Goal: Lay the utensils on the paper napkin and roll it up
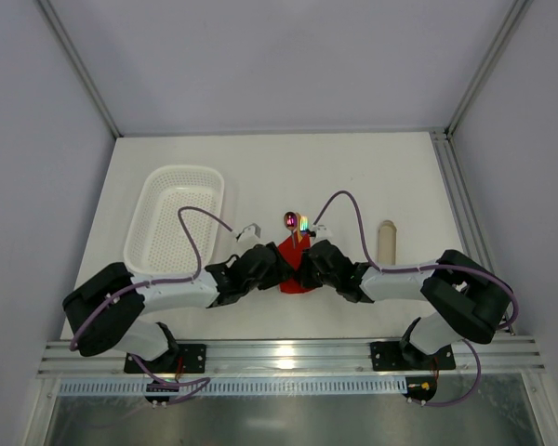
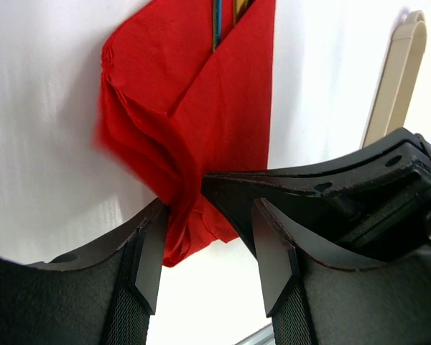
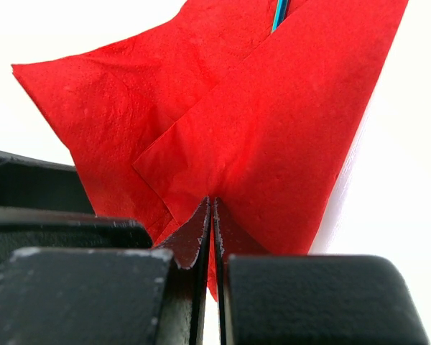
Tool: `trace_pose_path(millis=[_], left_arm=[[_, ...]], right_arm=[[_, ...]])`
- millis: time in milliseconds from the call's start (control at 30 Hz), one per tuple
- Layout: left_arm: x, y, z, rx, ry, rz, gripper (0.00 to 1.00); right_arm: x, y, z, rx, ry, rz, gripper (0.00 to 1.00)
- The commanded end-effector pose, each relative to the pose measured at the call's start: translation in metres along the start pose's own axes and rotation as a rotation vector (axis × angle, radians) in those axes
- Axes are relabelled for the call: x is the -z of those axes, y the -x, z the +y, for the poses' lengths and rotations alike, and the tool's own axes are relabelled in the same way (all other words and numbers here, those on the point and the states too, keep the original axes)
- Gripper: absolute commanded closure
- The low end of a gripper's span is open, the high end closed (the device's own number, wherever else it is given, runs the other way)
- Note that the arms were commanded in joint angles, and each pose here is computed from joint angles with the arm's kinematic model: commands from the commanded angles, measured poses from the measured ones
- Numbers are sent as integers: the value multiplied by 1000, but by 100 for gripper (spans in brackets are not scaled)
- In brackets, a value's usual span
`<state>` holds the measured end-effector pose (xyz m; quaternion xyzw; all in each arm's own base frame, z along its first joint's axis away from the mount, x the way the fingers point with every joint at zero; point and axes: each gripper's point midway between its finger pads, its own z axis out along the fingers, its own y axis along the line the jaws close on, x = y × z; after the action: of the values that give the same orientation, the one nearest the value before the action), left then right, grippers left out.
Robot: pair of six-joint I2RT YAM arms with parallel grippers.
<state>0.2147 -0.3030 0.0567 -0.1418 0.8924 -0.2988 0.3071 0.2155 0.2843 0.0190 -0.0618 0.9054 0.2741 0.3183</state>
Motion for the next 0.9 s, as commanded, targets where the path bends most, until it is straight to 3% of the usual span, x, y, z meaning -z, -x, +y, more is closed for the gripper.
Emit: trace_pose_path(millis=[0,467,867], left_arm=[[0,5,-16,-25,-74,-50,46],[9,12,6,-121,-17,-92,46],[12,16,1,-142,-40,-104,47]], right_arm=[[3,-13,-6,8,-13,35,96],[5,-13,-9,8,-19,30,96],[4,-16,-11,5,-24,36,96]])
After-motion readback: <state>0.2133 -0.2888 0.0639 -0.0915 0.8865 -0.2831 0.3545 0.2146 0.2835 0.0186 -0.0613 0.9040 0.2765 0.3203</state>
